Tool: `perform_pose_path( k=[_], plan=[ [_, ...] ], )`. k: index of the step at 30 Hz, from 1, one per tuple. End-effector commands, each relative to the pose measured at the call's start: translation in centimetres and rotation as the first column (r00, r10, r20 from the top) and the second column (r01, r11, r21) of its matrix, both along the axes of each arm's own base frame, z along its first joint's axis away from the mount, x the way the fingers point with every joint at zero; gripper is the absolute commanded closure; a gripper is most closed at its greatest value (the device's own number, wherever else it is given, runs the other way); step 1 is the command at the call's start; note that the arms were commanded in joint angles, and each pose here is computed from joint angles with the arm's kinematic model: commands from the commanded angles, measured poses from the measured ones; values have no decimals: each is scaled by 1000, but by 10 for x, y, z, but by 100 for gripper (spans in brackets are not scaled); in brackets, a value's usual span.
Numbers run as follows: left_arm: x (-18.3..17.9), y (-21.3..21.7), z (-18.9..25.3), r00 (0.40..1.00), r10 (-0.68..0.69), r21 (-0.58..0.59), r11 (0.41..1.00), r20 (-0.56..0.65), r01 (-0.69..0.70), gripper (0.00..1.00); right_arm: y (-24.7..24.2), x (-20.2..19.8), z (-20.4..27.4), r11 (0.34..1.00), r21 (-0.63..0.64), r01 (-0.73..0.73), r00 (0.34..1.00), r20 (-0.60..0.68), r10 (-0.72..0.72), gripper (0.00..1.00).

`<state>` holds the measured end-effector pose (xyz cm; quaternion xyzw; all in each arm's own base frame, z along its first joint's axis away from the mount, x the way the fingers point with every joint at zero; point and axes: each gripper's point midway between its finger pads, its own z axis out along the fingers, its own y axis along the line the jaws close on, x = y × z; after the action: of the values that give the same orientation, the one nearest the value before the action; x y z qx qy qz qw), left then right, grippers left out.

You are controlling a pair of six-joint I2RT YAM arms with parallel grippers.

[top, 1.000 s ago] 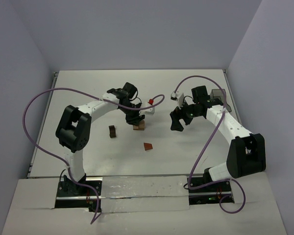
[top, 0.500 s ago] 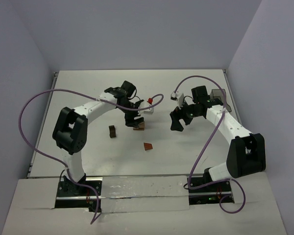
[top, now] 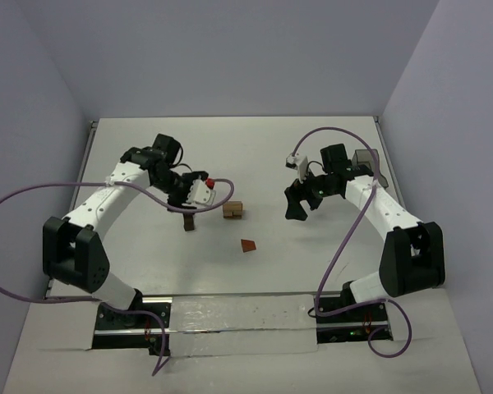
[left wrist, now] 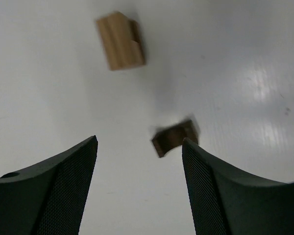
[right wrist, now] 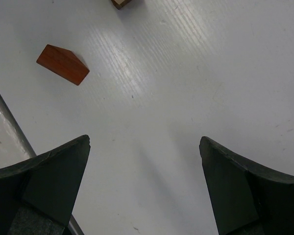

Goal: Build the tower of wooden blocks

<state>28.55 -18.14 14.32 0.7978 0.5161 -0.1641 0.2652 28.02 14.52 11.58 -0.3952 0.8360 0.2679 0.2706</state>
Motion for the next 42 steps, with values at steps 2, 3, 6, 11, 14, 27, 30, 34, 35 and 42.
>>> perform_pose_path(
  k=[2, 3, 6, 11, 14, 27, 30, 34, 35, 42],
  plan=[
    [-21, 33, -36, 990, -119, 140, 982, -71, 128, 27, -1, 4, 1, 1000, 1, 5, 1000, 7, -5, 0],
    [-22, 34, -41, 990, -114, 149, 981, -78, 125, 27, -2, 4, 1, 1000, -1, 6, 1000, 6, -6, 0],
    [-27, 40, -57, 993, -76, 172, 981, -94, 92, 31, -2, 4, -1, 1000, -4, 8, 1000, 3, -8, 0],
    [-25, 40, -72, 989, 73, 174, 983, -126, -51, 48, -2, 5, -1, 1000, -4, 11, 1000, -6, -11, 0],
    [-26, 38, -77, 981, 135, 166, 980, -140, -111, 55, -2, 5, -2, 1000, -5, 10, 1000, -6, -10, 0],
    [-10, 26, -101, 936, 347, 139, 931, -62, -336, 61, -2, 3, 0, 1000, -2, 6, 1000, -3, -6, 0],
    [-6, 25, -104, 928, 370, 141, 922, -47, -360, 63, -2, 3, -1, 1000, -3, 7, 1000, -4, -7, 0],
    [-3, 25, -107, 920, 389, 141, 914, -36, -381, 62, -2, 3, -1, 1000, -2, 7, 1000, -6, -7, 0],
    [-1, 23, -106, 918, 395, 132, 912, -29, -388, 62, -2, 2, 0, 1000, 0, 6, 1000, -7, -6, 0],
    [6, 23, -100, 908, 419, 112, 902, -7, -416, 55, -1, 2, 0, 1000, 2, 4, 1000, -6, -4, 0]
  ],
)
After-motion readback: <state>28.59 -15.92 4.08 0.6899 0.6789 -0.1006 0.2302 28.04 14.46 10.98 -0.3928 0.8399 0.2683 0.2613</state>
